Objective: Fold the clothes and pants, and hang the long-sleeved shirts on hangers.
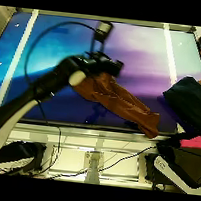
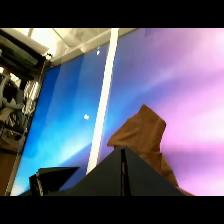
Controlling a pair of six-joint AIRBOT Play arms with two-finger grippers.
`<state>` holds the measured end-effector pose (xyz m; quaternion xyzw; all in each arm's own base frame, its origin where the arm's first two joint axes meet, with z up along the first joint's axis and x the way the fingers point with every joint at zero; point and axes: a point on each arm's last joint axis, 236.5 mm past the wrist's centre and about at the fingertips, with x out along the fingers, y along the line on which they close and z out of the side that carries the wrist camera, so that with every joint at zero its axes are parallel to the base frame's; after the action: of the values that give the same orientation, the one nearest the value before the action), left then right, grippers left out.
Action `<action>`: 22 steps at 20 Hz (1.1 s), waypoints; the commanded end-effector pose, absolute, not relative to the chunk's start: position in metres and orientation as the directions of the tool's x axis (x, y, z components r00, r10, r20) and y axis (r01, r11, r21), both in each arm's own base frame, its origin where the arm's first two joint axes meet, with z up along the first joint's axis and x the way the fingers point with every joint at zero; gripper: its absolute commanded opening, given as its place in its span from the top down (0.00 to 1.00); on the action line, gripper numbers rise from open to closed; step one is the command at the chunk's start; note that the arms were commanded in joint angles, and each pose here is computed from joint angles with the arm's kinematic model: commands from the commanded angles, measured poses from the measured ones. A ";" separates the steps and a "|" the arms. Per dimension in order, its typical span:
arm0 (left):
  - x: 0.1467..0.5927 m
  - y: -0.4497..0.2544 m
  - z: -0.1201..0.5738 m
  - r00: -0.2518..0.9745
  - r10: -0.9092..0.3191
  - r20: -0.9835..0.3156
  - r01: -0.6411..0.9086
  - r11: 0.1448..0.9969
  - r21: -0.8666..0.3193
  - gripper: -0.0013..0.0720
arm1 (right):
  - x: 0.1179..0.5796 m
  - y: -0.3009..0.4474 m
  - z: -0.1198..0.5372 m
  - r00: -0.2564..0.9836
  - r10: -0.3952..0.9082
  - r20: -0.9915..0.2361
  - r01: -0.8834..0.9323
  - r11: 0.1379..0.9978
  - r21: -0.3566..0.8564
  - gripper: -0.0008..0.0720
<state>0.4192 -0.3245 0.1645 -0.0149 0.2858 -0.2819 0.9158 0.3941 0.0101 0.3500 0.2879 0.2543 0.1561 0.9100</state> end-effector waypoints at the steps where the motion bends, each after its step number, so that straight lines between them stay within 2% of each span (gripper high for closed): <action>1: 0.459 -0.213 0.128 0.687 -0.303 -0.661 0.287 0.948 -0.136 0.02 | 0.404 0.001 0.364 0.864 0.392 -0.315 -0.137 0.786 0.603 0.96; 3: 0.478 -0.164 0.108 0.676 -0.219 -0.703 0.178 0.975 -0.133 0.02 | 0.406 -0.001 0.367 0.873 0.383 -0.302 -0.137 0.787 0.602 0.96; 5: 0.487 -0.132 0.081 0.632 -0.186 -0.752 0.085 0.981 -0.172 0.02 | 0.406 -0.005 0.363 0.874 0.367 -0.319 -0.127 0.805 0.580 0.96; 8: 0.486 -0.116 0.028 0.509 -0.210 -0.835 -0.027 0.965 -0.260 0.02 | 0.395 -0.002 0.339 0.826 0.379 -0.418 -0.195 0.887 0.419 0.96; 10: 0.485 -0.119 -0.002 0.443 -0.244 -0.863 -0.076 0.949 -0.308 0.02 | 0.384 0.004 0.324 0.777 0.405 -0.482 -0.234 0.896 0.376 0.95; 11: 0.483 -0.121 -0.015 0.410 -0.258 -0.875 -0.095 0.942 -0.322 0.02 | 0.381 0.006 0.321 0.764 0.413 -0.496 -0.245 0.896 0.370 0.88; 13: 0.472 -0.127 -0.041 0.329 -0.274 -0.904 -0.120 0.937 -0.328 0.02 | 0.379 0.004 0.317 0.758 0.406 -0.511 -0.249 0.904 0.348 0.32; 14: 0.464 -0.127 -0.052 0.280 -0.271 -0.921 -0.123 0.941 -0.314 0.02 | 0.379 0.001 0.315 0.759 0.391 -0.521 -0.250 0.914 0.321 0.28; 15: 0.456 -0.127 -0.061 0.239 -0.272 -0.932 -0.100 0.948 -0.302 0.03 | 0.380 -0.003 0.312 0.760 0.372 -0.533 -0.237 0.922 0.306 0.28; 17: 0.443 -0.131 -0.068 0.175 -0.288 -0.941 -0.053 0.952 -0.301 0.25 | 0.380 -0.011 0.307 0.761 0.340 -0.553 -0.213 0.935 0.283 0.29; 22: 0.419 -0.133 -0.071 0.075 -0.288 -0.955 -0.006 0.957 -0.289 0.25 | 0.380 -0.013 0.306 0.760 0.331 -0.559 -0.206 0.939 0.276 0.29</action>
<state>0.4364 -0.1315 -0.0663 -0.1233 0.6452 -0.0812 0.7496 0.3804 -0.0106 0.3084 0.1070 0.3105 0.1482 0.9328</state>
